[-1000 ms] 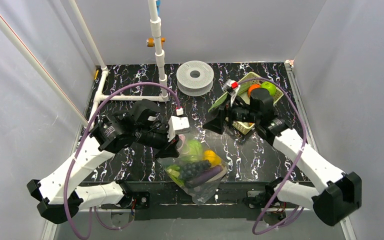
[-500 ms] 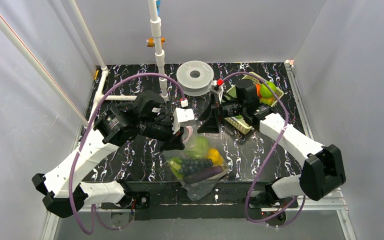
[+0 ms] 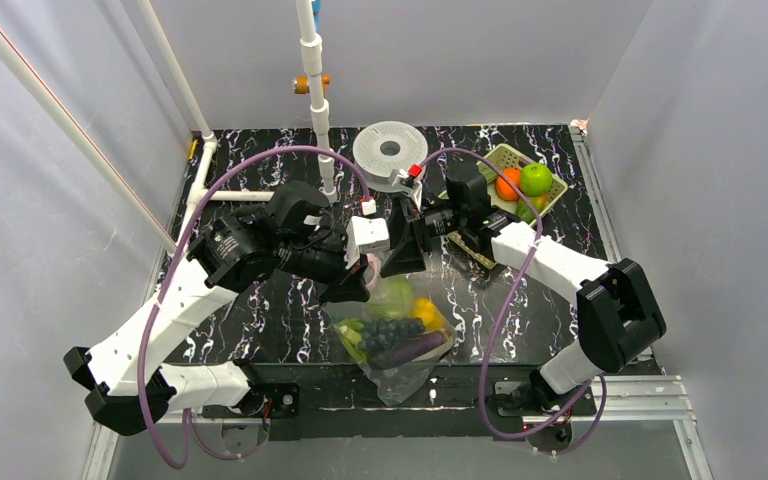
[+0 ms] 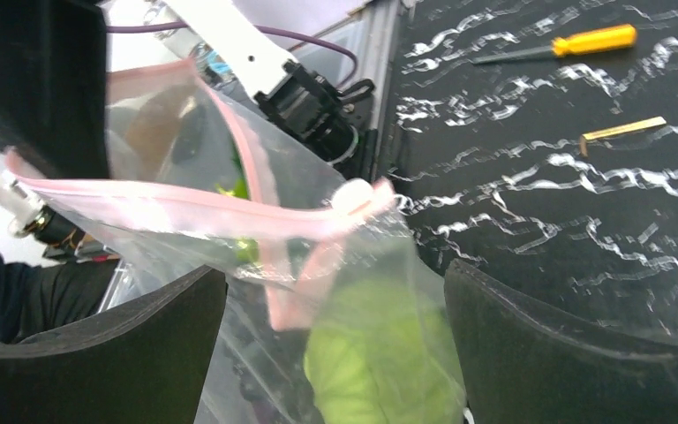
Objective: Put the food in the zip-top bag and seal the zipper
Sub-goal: Adjust the zipper food storage bag at the center of the board.
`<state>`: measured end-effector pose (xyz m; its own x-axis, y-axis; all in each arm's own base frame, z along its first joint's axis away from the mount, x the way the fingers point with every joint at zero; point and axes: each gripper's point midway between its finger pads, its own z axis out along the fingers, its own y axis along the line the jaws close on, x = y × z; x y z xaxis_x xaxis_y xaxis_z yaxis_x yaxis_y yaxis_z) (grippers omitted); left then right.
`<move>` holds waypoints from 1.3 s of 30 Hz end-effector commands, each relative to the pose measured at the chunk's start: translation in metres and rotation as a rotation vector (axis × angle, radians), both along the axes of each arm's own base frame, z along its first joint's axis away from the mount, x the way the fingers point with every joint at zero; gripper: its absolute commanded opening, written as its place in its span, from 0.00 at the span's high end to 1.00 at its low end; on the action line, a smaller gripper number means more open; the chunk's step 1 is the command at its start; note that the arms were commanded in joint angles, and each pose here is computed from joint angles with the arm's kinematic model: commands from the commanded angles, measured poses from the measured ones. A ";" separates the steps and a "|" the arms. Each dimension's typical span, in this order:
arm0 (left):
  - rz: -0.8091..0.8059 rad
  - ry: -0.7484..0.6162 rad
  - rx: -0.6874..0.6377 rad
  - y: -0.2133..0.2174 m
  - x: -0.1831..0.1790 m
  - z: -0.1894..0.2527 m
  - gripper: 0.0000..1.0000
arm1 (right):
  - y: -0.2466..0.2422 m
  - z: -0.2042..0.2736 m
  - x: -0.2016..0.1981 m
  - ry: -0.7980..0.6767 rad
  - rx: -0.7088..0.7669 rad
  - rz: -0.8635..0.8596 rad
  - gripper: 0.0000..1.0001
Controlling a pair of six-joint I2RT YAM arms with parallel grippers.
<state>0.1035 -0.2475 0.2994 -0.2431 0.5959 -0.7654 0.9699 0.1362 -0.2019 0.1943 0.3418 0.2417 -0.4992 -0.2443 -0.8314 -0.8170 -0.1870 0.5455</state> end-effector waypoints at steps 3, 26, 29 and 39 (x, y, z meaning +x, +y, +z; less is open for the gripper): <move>-0.022 0.007 -0.042 0.001 -0.008 0.011 1.00 | 0.006 0.023 -0.018 -0.022 0.098 0.120 0.04; 0.330 -0.237 -0.103 0.042 0.029 0.029 1.00 | -0.008 0.094 0.010 -0.235 0.121 -0.310 0.99; 0.386 -0.250 -0.144 0.043 0.034 0.043 0.95 | -0.017 0.115 0.020 -0.333 0.183 -0.427 0.99; 0.569 -0.117 -0.305 0.026 0.048 0.096 0.29 | -0.024 0.120 0.014 -0.472 0.296 -0.444 0.99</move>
<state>0.1413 -0.2160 0.3574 -0.3075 0.3037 -0.9018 0.8458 0.5215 -0.1127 0.2076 0.3226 0.3311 -0.2252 0.0735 -0.9715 -0.9646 0.1239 0.2330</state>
